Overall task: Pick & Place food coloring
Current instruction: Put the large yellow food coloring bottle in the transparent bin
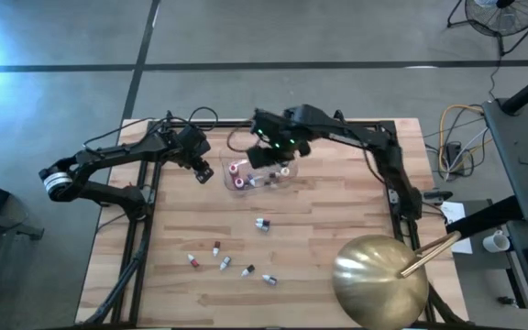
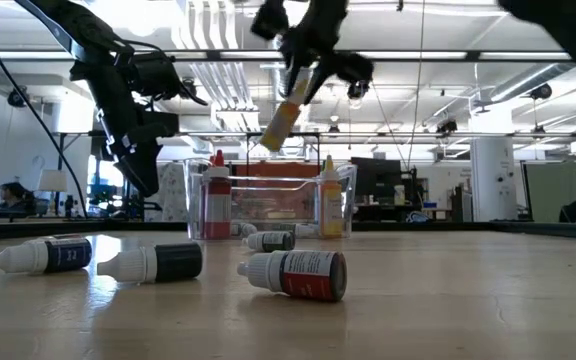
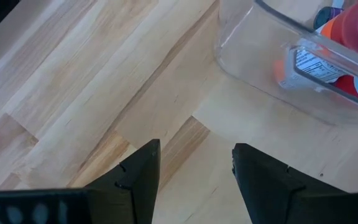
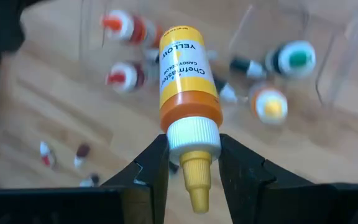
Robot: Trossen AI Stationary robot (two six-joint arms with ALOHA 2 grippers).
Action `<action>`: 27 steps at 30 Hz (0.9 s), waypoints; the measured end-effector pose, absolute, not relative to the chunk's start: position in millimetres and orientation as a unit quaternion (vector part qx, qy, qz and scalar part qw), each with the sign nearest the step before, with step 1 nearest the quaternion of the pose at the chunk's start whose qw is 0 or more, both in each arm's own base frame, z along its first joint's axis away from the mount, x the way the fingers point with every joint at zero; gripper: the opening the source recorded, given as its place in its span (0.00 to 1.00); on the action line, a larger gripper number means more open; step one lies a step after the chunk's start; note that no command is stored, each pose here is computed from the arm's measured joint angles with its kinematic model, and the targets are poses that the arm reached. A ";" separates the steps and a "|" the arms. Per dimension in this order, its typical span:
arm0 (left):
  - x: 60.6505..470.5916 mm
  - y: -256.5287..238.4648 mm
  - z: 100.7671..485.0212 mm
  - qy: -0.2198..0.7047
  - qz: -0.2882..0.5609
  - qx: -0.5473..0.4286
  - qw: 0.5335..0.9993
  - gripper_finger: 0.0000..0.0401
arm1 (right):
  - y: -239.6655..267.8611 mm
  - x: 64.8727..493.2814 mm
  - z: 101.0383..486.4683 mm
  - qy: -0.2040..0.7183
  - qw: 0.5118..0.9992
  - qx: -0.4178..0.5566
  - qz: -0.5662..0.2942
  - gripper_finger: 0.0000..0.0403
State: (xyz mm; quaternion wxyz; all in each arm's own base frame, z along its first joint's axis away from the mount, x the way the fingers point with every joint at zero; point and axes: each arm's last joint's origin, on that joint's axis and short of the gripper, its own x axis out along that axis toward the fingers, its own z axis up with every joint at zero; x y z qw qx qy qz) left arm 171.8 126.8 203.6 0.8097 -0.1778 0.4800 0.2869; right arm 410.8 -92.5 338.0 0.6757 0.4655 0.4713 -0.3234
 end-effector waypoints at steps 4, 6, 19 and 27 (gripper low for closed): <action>171.9 126.9 203.6 0.480 0.287 -0.178 0.810 0.43 | -122.2 426.6 315.4 0.477 0.668 0.466 -0.329 0.26; 171.9 126.9 203.6 0.480 0.287 -0.178 0.810 0.43 | -135.2 429.2 301.8 0.487 0.654 0.480 -0.325 0.26; 171.7 126.8 203.5 0.480 0.288 -0.181 0.809 0.43 | -179.1 426.0 268.1 0.501 0.608 0.491 -0.372 0.26; 171.7 126.9 203.5 0.479 0.289 -0.181 0.809 0.43 | -195.0 417.8 266.6 0.497 0.582 0.522 -0.376 0.26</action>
